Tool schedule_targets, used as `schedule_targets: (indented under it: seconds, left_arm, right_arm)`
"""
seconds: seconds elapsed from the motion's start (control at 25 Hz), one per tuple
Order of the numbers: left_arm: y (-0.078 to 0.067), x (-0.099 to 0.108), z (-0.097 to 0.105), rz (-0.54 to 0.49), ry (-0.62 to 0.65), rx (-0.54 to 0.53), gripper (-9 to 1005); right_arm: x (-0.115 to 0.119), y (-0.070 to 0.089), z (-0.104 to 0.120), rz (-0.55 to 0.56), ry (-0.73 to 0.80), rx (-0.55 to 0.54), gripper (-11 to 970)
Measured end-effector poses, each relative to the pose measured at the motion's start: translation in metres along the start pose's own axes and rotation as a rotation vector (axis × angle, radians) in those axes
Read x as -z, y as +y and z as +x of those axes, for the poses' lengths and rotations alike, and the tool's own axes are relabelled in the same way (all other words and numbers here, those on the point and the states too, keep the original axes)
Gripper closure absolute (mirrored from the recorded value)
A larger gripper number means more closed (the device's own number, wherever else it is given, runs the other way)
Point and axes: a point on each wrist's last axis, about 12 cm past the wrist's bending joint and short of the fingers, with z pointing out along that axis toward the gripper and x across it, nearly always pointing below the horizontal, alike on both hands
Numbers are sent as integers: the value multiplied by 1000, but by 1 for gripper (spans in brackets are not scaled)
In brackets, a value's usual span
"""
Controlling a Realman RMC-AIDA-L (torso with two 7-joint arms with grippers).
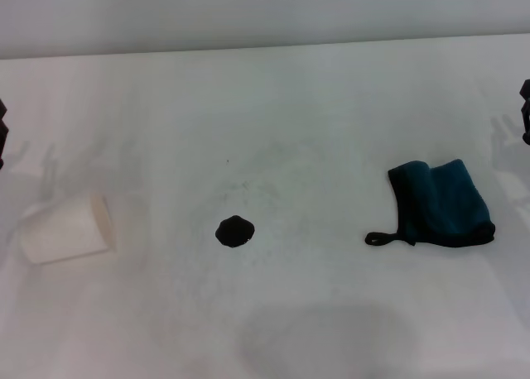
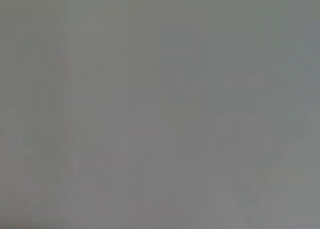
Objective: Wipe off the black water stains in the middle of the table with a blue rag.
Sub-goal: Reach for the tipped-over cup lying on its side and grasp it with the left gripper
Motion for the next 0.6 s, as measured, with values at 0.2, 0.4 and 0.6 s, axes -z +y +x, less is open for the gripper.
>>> schedule_targets:
  seconds: [0.2,0.4,0.6]
  left_arm:
    - [16,-9,-12,79,55,27,628]
    - [30,-23,-26,184,195,36,628]
    - [45,-33,-46,257,330,-2,557]
  right_arm:
    - [0,1,1,-2,4,-6,808]
    - [-1,4,3,-3,13,-14,808]
    - [-3,4,3,-4,20,-13,808]
